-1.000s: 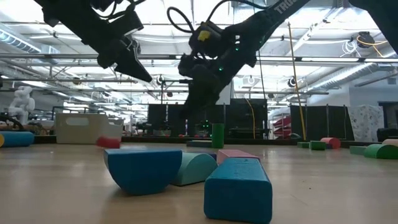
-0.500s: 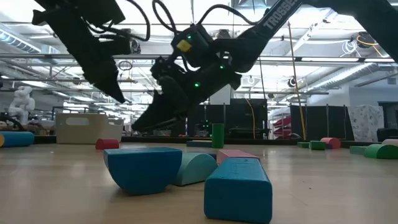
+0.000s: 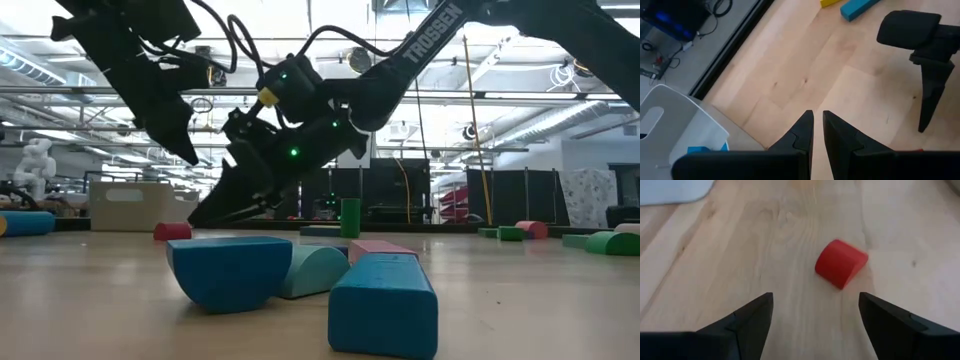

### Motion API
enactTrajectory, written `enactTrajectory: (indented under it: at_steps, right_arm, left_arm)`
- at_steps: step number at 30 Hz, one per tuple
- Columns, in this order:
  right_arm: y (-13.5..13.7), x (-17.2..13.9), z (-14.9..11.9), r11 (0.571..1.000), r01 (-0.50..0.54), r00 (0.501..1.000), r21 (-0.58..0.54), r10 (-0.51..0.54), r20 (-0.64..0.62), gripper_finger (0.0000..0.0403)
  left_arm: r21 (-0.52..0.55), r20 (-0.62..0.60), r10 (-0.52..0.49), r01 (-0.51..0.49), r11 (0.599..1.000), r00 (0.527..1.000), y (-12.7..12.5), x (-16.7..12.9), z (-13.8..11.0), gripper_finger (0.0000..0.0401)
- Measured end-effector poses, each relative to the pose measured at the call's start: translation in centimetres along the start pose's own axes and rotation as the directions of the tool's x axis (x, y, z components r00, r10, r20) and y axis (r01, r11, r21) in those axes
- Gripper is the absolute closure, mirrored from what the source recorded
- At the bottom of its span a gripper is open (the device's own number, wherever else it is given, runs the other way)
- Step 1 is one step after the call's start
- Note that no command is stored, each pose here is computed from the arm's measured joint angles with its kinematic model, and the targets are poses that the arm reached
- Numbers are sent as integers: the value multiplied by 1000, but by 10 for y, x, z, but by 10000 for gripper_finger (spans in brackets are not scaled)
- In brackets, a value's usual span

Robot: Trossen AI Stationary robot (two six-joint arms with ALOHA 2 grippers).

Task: Sort blocks by size
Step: Put the red half-circle block into the gray bin

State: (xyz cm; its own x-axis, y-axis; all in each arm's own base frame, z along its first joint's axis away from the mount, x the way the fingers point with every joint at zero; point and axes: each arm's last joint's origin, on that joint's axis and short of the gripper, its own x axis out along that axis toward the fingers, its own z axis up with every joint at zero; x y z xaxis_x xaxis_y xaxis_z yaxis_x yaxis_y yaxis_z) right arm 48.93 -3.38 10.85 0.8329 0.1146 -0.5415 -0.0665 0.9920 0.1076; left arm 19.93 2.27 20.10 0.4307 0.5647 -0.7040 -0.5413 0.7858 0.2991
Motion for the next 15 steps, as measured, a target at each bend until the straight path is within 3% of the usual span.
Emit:
enactTrajectory:
  at_steps: [9,15]
  right_arm:
    - [-2,8,-8,1000,27,1000,-12,-27,7,133]
    - [-6,25,10,997,77,997,-3,-77,-13,131]
  left_arm:
    - [-11,8,-3,3,1000,1000,0,0,1,356]
    - [-43,11,5,-5,999,1000,0,0,1,356]
